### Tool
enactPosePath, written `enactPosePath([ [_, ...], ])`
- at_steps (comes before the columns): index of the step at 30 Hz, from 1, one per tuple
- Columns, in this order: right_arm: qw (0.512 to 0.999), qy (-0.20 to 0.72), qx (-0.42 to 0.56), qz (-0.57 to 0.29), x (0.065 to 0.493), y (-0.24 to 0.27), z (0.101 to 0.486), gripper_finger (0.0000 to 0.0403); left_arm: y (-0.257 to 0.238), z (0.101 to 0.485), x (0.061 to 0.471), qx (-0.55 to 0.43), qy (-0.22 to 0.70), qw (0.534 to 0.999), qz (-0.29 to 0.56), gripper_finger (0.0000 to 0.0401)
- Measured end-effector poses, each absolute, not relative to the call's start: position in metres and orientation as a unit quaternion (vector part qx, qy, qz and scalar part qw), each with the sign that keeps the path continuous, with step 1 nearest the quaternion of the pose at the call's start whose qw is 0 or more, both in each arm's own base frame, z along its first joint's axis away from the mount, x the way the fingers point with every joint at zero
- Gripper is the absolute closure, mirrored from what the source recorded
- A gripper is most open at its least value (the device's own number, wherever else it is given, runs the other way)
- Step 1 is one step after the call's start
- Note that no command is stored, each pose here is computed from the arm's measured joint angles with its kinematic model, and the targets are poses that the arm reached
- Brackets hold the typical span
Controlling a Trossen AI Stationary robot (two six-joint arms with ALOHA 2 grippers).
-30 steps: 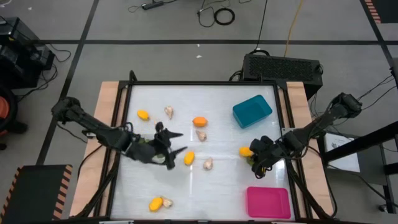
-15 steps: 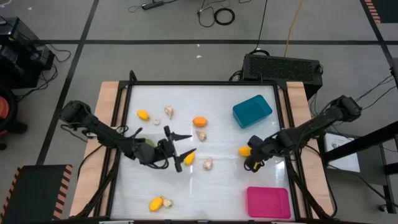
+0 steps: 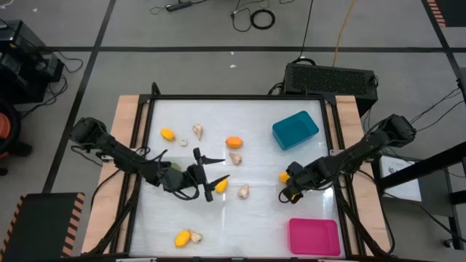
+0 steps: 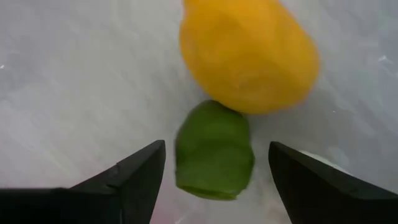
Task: Sort produce into baskets
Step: Put the green lime into the transparent bin
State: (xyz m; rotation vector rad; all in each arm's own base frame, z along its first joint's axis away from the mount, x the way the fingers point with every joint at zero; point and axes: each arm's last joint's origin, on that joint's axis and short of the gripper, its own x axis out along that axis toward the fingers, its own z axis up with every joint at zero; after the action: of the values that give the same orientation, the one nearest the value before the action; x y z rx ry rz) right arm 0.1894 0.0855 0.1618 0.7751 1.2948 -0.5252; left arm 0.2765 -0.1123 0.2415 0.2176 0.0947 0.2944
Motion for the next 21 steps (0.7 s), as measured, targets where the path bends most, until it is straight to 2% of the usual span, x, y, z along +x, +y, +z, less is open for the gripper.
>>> enactPosePath([
  [6, 0.696, 0.582, 0.357, -0.224, 0.193, 0.088, 0.160, 0.0148, -0.107, 0.240, 0.242, 0.098, 0.038, 0.972, 0.209, 0.0134],
  [11, 0.680, 0.592, 0.375, -0.215, 0.193, 0.089, 0.160, 0.0207, -0.096, 0.234, 0.216, 0.062, 0.010, 0.972, 0.227, 0.0134],
  [16, 0.686, 0.585, 0.382, -0.205, 0.195, 0.090, 0.161, 0.0269, -0.090, 0.227, 0.205, 0.051, -0.002, 0.973, 0.225, 0.0135],
  [21, 0.699, 0.568, 0.395, -0.184, 0.204, 0.094, 0.174, 0.0275, -0.086, 0.219, 0.199, 0.055, 0.009, 0.963, 0.264, 0.0135],
])
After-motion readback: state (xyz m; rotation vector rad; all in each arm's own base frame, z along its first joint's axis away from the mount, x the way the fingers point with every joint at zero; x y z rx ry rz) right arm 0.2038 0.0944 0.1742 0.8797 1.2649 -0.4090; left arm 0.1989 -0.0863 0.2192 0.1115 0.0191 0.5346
